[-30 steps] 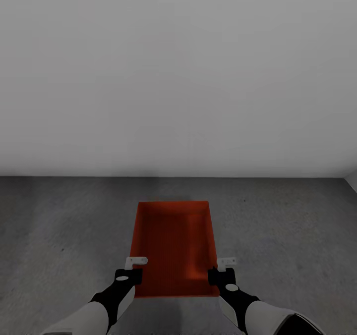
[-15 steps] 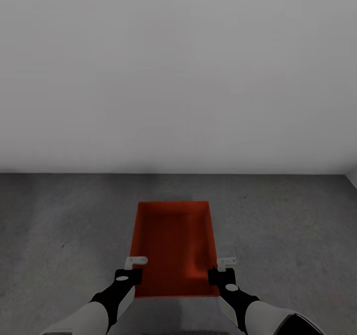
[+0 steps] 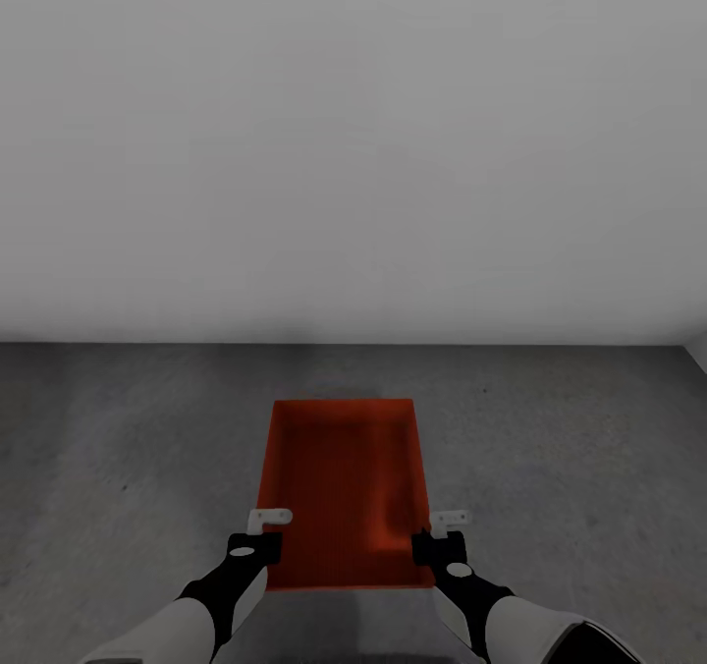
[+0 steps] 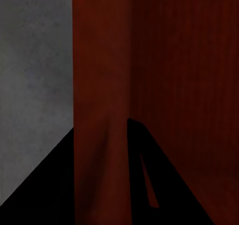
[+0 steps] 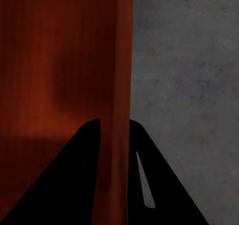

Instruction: Move the two storage containers from the living room to the garage. In the garage, place one container on the floor and stack the other container on top of it (either order is fine).

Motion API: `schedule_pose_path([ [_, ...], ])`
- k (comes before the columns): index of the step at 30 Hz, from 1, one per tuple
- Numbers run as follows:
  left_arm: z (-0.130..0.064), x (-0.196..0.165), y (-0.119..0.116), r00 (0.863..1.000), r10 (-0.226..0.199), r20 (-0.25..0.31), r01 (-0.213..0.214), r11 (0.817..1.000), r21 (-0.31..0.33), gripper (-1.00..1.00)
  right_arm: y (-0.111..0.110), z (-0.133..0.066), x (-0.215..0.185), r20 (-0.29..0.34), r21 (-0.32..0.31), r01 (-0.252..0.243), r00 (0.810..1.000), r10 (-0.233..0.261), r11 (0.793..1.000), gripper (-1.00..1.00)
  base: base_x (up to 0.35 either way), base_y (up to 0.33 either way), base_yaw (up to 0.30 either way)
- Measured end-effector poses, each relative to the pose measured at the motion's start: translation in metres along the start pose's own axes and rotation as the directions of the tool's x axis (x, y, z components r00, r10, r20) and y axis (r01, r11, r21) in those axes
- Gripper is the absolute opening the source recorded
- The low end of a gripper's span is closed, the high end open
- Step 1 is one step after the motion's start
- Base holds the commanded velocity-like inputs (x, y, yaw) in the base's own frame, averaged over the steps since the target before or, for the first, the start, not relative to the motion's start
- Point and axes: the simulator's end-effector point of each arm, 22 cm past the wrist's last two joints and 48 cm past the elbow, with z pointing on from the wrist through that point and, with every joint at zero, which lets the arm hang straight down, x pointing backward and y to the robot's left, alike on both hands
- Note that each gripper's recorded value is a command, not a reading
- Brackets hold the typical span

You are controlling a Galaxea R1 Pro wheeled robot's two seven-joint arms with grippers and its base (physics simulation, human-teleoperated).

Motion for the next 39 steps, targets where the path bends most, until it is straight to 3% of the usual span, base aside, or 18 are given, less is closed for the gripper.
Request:
schedule_pose_path([
  [6, 0.0, 0.0, 0.0, 1.0, 0.0, 0.001, 0.0, 1.0, 0.0, -1.0, 0.0, 0.0, 0.0, 0.001, 0.001, 0.0, 1.0, 0.0, 1.0, -1.0, 0.0, 0.0, 0.0],
  [39, 0.045, 0.01, -0.006, 1.0, 0.0, 0.002, 0.0, 1.0, 0.0, -1.0, 0.002, 0.044, 0.016, 0.002, 0.0, -0.001, 1.0, 0.001, 1.0, -1.0, 0.0, 0.0, 0.0],
])
